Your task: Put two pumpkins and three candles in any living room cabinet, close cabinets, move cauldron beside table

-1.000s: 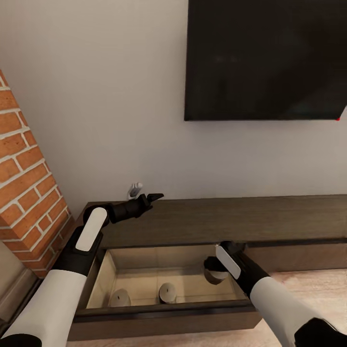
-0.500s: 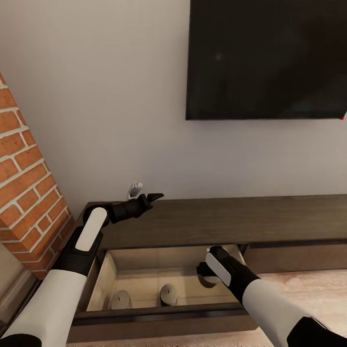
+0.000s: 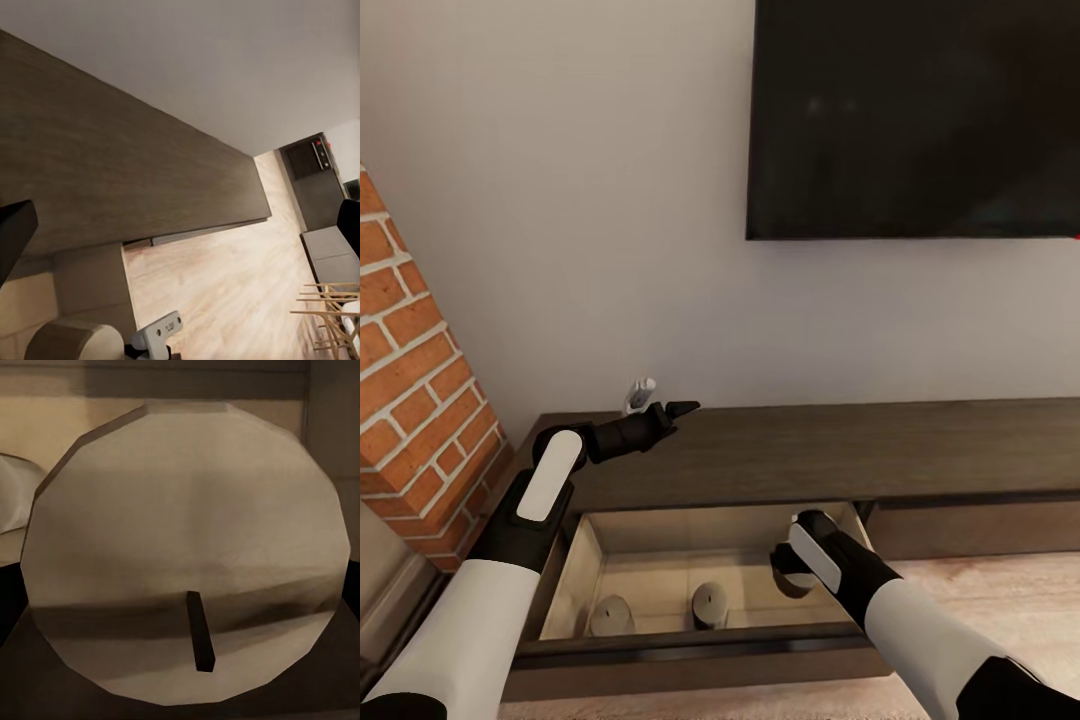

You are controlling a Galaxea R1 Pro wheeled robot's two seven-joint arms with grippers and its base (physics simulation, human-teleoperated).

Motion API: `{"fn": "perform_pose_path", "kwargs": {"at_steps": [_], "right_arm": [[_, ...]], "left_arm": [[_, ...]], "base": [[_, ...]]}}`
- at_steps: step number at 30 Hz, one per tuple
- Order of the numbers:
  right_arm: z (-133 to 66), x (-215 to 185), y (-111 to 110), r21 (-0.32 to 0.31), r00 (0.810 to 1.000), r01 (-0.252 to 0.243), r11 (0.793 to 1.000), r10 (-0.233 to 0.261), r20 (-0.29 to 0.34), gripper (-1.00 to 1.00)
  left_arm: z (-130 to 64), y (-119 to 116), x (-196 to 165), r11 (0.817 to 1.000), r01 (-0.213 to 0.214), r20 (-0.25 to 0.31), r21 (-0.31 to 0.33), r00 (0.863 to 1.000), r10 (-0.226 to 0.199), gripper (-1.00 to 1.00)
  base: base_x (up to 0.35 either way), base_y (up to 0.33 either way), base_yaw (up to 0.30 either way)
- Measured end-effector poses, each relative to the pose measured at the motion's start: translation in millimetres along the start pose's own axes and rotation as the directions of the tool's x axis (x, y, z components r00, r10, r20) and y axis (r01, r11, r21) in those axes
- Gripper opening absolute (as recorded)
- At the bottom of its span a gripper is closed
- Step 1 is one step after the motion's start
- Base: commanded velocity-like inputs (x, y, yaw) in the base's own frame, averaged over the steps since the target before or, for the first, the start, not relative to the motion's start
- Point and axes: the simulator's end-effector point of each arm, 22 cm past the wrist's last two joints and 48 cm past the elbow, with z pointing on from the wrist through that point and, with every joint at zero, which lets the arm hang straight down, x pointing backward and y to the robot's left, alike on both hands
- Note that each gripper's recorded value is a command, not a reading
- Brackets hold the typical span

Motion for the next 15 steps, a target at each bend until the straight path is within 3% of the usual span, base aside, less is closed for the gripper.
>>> {"fn": "perform_pose_path", "kwargs": {"at_steps": [15], "right_arm": [[10.8, 8.6, 1.3, -0.003, 1.000, -0.001, 1.000, 0.001, -0.027, -1.00]], "left_arm": [[5.5, 13.5, 5.2, 1.000, 0.017, -0.012, -0.011, 1.000, -0.017, 1.00]], "base": [[0.000, 0.000, 0.000]]}}
